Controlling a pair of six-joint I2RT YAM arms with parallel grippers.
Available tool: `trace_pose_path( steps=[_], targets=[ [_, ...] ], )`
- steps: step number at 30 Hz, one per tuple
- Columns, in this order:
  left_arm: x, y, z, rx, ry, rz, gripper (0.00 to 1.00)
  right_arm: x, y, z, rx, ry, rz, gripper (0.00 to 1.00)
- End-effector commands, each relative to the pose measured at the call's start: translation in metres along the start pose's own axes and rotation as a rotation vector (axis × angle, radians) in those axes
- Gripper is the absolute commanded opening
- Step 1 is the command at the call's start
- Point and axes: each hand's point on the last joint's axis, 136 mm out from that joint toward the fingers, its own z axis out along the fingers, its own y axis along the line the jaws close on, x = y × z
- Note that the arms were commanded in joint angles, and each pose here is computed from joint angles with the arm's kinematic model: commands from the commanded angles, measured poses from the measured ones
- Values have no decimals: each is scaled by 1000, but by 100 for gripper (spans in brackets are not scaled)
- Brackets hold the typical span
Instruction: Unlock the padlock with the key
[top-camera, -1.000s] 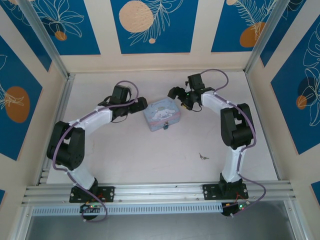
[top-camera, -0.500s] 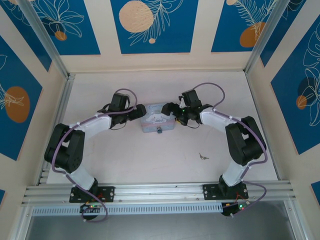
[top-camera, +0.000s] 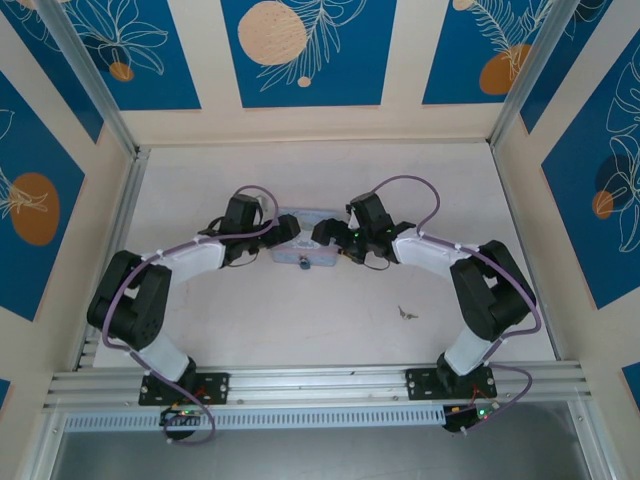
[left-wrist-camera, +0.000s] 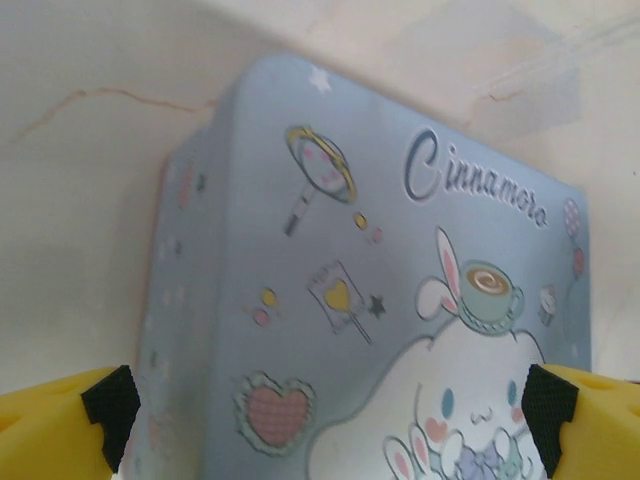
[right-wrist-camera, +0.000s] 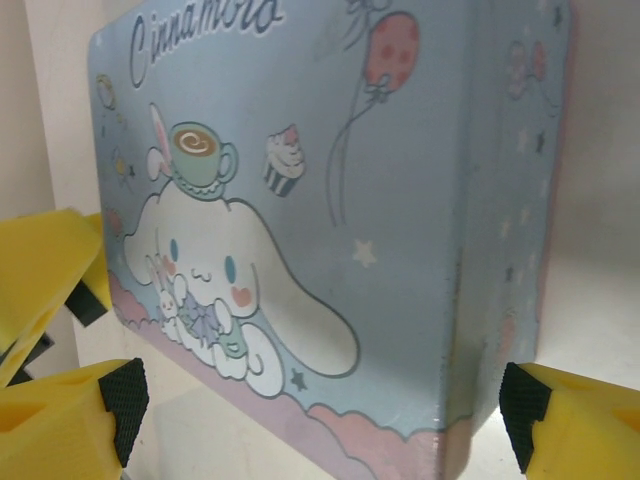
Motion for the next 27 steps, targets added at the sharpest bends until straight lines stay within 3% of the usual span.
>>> trace_pose_path(
  steps=[1,10,15,18,27],
  targets=[
    [5,-23,-9,86,-4,2,99,-5,0,-14,13,-51,9,93],
    [15,-16,-16,56,-12,13,99,-11,-26,-58,137,-157,19,94],
    [2,18,-39,-159,-92,41,99,10,-71,-92,340,-157,94,93],
    [-6,25,-54,-208,-126,47,99,30,-101,-109,451,-135,118,91],
    [2,8,-58,-121,-78,30,99,73,-164,-125,625,-63,157,86]
  ],
)
